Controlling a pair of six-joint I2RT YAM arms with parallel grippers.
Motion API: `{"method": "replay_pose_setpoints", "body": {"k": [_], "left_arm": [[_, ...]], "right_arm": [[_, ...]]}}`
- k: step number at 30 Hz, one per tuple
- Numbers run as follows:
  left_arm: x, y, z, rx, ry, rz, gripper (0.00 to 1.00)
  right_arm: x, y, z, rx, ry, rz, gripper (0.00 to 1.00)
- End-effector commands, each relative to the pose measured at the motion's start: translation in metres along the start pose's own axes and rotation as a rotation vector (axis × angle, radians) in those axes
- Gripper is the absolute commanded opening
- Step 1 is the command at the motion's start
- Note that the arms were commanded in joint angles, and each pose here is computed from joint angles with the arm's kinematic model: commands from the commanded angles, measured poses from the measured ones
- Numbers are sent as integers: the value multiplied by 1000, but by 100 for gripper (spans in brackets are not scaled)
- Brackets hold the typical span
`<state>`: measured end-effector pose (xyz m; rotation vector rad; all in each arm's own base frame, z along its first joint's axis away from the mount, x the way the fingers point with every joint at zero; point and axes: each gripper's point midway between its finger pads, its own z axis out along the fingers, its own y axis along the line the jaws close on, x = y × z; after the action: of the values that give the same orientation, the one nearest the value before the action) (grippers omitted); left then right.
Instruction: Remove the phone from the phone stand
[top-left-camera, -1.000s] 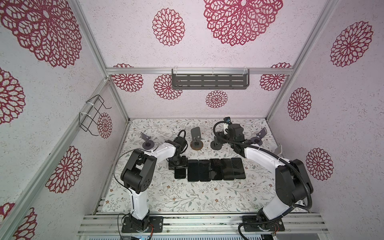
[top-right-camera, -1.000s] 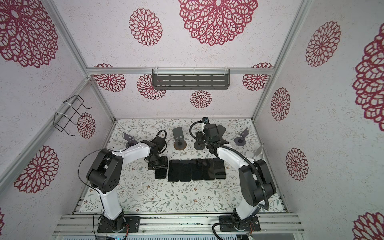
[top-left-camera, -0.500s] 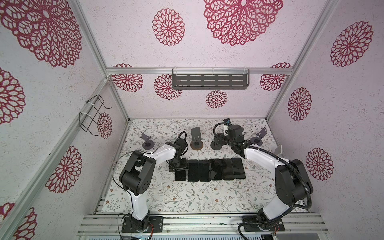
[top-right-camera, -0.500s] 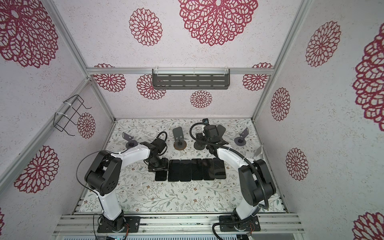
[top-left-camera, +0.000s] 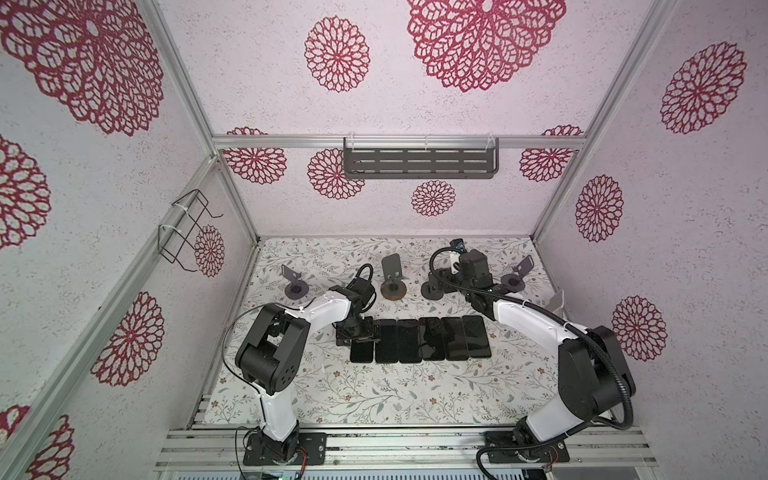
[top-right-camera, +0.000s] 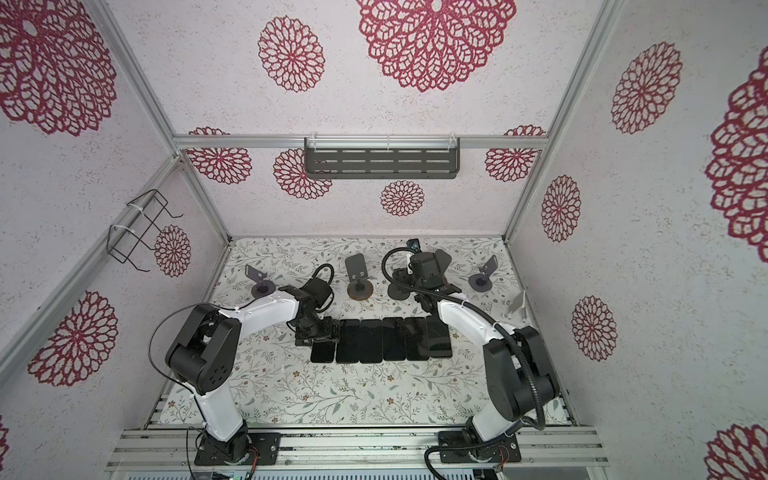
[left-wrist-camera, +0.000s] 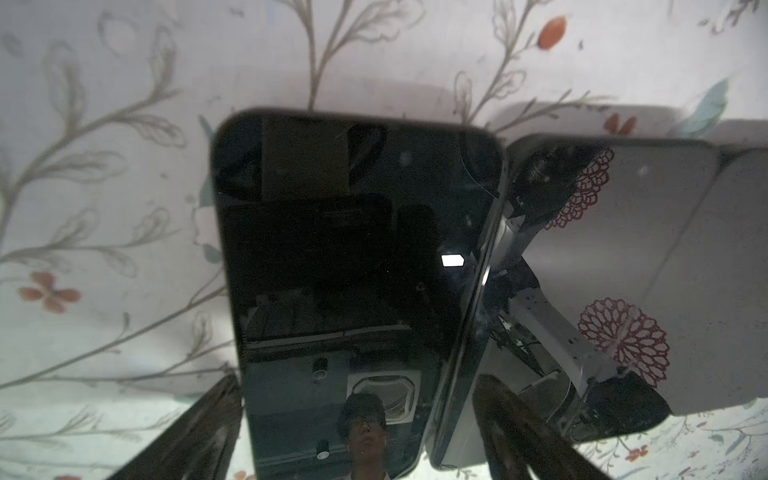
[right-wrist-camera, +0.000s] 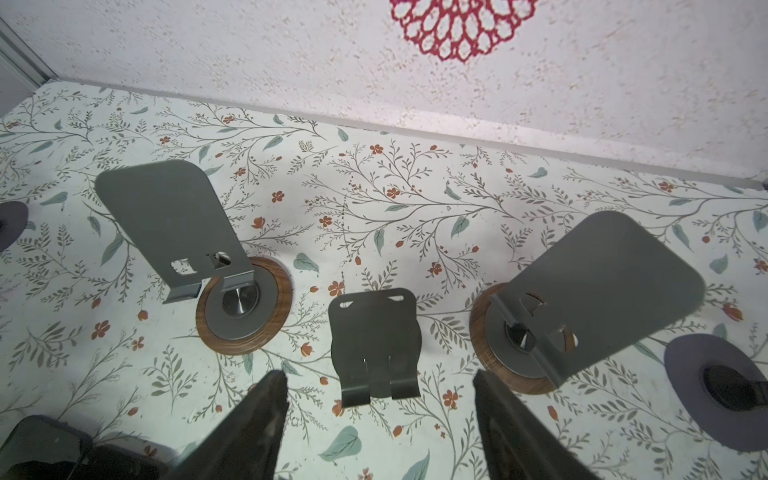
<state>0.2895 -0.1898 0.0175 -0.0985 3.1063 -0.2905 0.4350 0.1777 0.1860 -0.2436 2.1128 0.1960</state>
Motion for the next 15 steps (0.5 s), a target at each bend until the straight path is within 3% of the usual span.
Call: {"method": "replay_pose_setpoints", "body": {"k": [1,9,15], "left_arm": [[4,-12,-3,73,-10,-34,91],[4,-19,-4,128,-29,-46,89],[2,-5,-16,49,-70,-25,90]], "right_arm": [[-10,-10,-22,29,-32,18,74],[10,-26,-38,63,-7,57,74],[8,-31,-40,77,-16,81,74]]}}
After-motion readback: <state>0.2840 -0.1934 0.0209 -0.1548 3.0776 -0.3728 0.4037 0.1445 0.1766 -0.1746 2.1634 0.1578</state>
